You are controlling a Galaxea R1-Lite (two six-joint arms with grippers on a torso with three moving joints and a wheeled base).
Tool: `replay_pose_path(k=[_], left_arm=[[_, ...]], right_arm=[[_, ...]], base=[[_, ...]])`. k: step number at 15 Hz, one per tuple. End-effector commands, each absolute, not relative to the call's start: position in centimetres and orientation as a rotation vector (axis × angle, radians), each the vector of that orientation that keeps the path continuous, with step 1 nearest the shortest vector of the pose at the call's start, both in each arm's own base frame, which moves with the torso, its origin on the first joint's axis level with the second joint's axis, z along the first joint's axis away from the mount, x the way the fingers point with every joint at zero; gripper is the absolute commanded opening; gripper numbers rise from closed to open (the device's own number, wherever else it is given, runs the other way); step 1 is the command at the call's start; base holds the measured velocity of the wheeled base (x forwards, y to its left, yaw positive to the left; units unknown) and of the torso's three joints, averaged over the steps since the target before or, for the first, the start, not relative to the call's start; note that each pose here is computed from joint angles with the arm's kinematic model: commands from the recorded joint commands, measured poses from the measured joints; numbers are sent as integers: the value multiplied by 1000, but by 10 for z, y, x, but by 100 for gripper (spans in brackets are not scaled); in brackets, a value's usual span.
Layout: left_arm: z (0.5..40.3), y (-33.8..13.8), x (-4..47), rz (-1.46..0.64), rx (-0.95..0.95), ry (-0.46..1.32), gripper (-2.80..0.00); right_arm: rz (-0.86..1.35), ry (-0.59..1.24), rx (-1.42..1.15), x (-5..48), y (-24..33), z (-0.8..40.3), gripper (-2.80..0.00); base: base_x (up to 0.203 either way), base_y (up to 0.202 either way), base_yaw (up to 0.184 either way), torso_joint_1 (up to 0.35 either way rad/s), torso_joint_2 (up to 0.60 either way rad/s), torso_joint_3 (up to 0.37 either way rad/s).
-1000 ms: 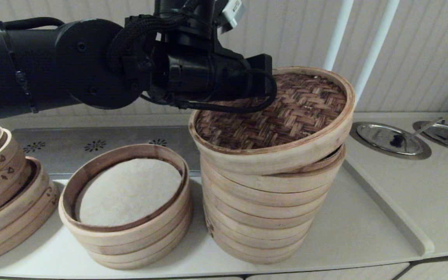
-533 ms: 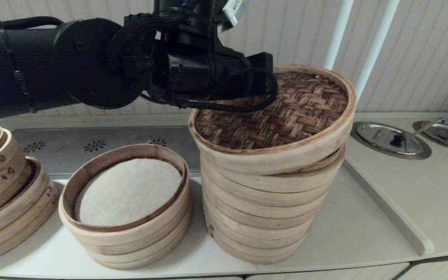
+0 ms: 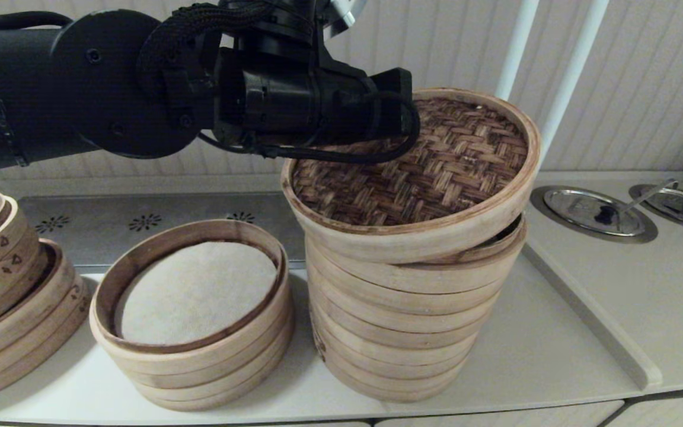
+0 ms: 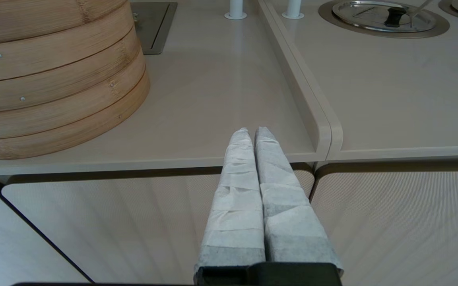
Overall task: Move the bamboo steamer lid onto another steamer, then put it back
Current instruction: Put the steamer
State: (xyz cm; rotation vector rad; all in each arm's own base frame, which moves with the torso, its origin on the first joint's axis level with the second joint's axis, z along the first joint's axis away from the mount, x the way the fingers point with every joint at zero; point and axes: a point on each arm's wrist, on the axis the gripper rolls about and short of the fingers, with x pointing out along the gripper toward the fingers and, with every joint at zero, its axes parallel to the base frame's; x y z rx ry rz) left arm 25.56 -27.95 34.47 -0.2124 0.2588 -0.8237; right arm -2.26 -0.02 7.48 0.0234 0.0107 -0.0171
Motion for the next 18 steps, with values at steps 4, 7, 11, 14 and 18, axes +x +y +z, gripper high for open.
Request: replay_pose_path(k=[4,7,11,14,18], left_arm=[[353,-273,250,-824,-223,241,-280],[356,-270,247,-819,-223,241,-280],[356,-269,248,-784,-222,238,-280],[355,-269,247,-782,-221,239,-280],[356,-269,247,-782,-223,240,-280]], right_arm=[[-16,9,23,-23,0,74,-280],[-17,9,23,-23,0,74,-280],[-17,9,23,-23,0,74,-280],[-17,9,23,-23,0,74,-280],[-15,11,21,-22,0,74,-280]], base=[[-2,0,-21,2,0,1],[0,6,-131,3,4,-1],[0,2,-46,1,0,0],[0,0,0,0,0,0],[0,0,0,0,0,0]])
